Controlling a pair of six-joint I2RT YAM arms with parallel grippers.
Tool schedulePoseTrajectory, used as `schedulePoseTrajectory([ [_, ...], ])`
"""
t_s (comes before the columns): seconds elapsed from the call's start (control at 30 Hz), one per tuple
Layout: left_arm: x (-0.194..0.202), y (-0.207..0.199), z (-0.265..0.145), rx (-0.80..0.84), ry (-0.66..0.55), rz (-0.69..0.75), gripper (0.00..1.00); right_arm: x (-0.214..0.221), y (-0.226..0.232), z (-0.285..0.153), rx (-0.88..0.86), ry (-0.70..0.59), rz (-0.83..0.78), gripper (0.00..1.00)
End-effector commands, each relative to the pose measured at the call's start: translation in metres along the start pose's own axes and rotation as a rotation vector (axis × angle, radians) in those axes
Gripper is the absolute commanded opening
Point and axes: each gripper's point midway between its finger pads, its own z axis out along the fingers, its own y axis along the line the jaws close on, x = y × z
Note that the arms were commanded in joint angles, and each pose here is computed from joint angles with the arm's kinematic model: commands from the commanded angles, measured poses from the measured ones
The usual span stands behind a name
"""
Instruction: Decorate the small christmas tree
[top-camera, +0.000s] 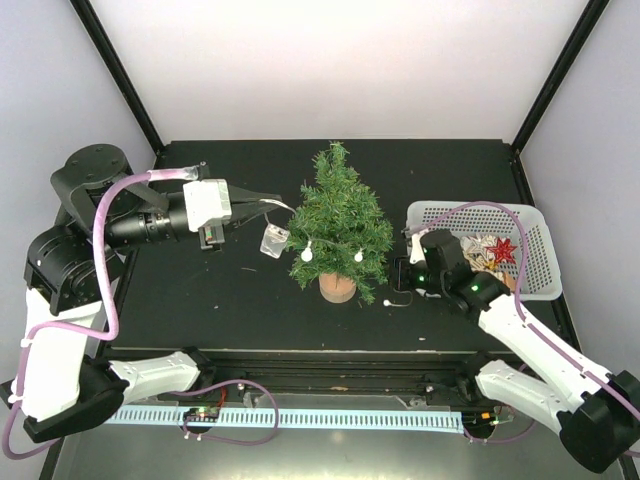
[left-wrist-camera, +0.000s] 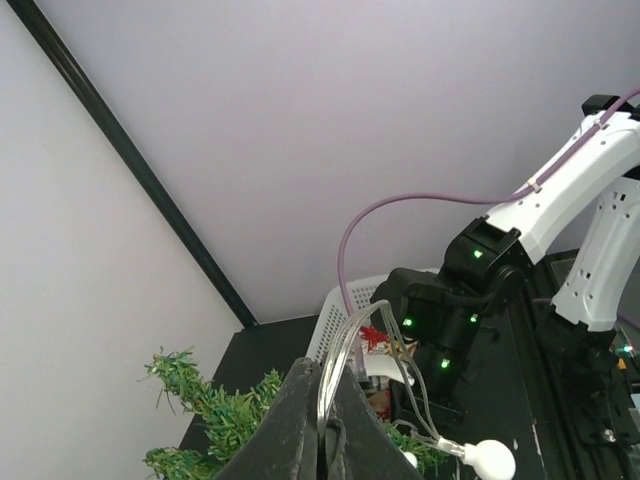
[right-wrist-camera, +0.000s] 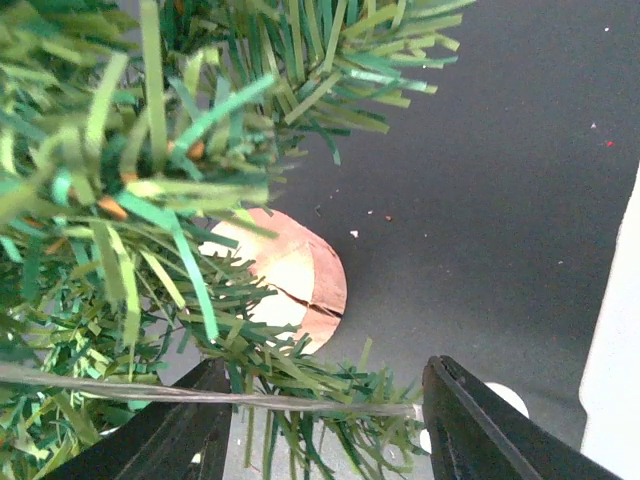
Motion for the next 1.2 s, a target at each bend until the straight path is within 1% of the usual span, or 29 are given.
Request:
schedulePoseTrajectory([
  [0.0, -0.001, -0.002, -0.002, 0.003, -0.003, -0.017, 0.01, -0.026, 0.007, -0.006, 0.0, -0.102, -0.019, 0.49],
  [0.1, 0.0, -0.002, -0.001, 0.001, -0.002, -0.017, 0.02, -0.032, 0.001, -0.007, 0.036, -0.134, -0.001, 0.35],
  [0.17, -0.001, -0.002, -0.002, -0.001, -0.004, -0.016, 0.02, -0.035, -0.001, -0.008, 0.05, -0.151, 0.006, 0.29],
  [0.4, -0.001, -0.002, -0.003, 0.0, -0.004, -0.019, 0.02, -0.044, -0.002, -0.014, 0.063, -0.188, 0.015, 0.15],
  [0.57, 0.002, -0.003, -0.004, -0.002, 0.001, -0.02, 0.01, -0.051, -0.004, -0.024, 0.08, -0.238, 0.031, 0.12],
  [0.77, 0.006, -0.005, -0.007, -0.014, 0.014, -0.009, 0.01, -0.067, -0.003, -0.051, 0.097, -0.321, 0.041, 0.11],
  [0.9, 0.011, -0.002, -0.009, -0.046, 0.031, 0.002, 0.02, -0.08, 0.003, -0.077, 0.103, -0.375, 0.037, 0.11],
  [1.17, 0.018, 0.011, -0.018, -0.155, 0.062, 0.041, 0.02, -0.122, 0.024, -0.149, 0.096, -0.529, 0.003, 0.11],
])
